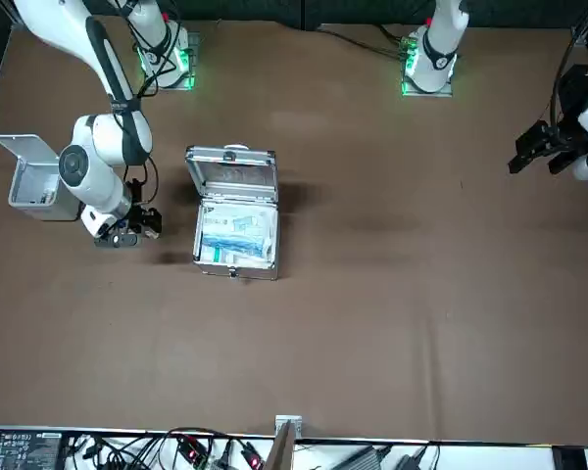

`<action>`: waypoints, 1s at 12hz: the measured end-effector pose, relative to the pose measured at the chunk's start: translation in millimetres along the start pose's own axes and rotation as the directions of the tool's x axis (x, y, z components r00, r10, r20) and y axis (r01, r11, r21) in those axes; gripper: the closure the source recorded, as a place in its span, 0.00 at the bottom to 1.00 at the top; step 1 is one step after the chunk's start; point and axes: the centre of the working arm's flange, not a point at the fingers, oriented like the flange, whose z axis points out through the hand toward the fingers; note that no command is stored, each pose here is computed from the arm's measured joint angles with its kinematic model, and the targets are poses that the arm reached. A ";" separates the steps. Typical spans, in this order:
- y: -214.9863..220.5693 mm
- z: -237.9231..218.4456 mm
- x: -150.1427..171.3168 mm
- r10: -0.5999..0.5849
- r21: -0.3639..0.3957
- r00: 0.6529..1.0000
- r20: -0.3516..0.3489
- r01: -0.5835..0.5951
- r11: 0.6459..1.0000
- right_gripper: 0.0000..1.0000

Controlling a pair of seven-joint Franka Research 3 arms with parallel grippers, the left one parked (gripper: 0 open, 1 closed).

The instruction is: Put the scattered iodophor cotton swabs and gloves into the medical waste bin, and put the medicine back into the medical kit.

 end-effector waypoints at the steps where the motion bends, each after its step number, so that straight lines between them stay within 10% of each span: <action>1: 0.6 0.2 0.0 0.001 0.000 1.000 0.000 -0.001 1.000 0.25; 12: 2.1 0.1 0.2 0.003 0.000 1.000 0.000 -0.003 1.000 0.61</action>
